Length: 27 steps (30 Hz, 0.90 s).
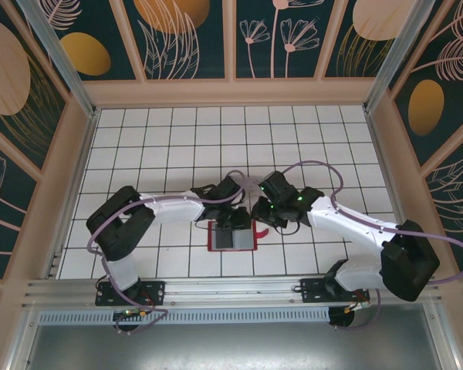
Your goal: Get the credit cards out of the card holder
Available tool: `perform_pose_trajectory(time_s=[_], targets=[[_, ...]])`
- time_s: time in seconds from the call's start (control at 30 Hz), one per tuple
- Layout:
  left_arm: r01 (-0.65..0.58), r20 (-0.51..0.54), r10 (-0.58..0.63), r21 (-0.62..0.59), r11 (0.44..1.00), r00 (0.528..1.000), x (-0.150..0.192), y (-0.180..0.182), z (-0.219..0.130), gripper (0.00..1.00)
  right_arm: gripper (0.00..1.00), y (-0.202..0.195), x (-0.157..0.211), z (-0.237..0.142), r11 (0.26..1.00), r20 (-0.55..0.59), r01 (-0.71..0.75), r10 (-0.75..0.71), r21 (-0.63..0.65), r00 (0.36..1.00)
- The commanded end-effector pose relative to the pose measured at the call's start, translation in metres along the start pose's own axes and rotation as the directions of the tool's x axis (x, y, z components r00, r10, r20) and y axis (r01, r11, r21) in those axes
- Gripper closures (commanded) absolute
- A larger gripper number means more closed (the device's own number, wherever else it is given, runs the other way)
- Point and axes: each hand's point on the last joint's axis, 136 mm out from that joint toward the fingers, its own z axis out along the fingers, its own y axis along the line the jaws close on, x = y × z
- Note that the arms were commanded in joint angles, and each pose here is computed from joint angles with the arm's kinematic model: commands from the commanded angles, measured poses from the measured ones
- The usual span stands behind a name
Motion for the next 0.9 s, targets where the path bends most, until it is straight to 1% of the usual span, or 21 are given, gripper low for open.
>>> perform_pose_trajectory(time_s=[0.0, 0.23, 0.43, 0.6, 0.87], targets=[[0.009, 0.098, -0.009, -0.002, 1.000, 0.995, -0.018, -0.002, -0.032, 0.80, 0.72, 0.010, 0.000, -0.002, 0.998, 0.005, 0.012, -0.012, -0.062, 1.000], [0.075, 0.148, -0.063, -0.077, 0.994, 0.987, -0.014, 0.051, -0.063, 0.80, 0.74, 0.020, 0.006, 0.011, 0.992, -0.034, 0.013, -0.017, -0.127, 0.999], [0.092, 0.112, -0.075, -0.149, 0.985, 0.991, 0.004, 0.081, -0.060, 0.80, 0.80, 0.036, 0.019, 0.033, 0.977, -0.086, 0.053, -0.072, -0.207, 0.994], [0.099, 0.100, -0.082, -0.177, 0.979, 0.992, 0.012, 0.092, -0.059, 0.80, 0.86, 0.044, 0.029, 0.050, 0.967, -0.131, 0.067, -0.102, -0.246, 0.986], [0.065, 0.045, -0.057, -0.204, 0.977, 0.997, 0.018, 0.093, -0.060, 0.79, 0.90, 0.037, 0.039, 0.071, 0.967, -0.184, 0.060, -0.107, -0.247, 0.977]])
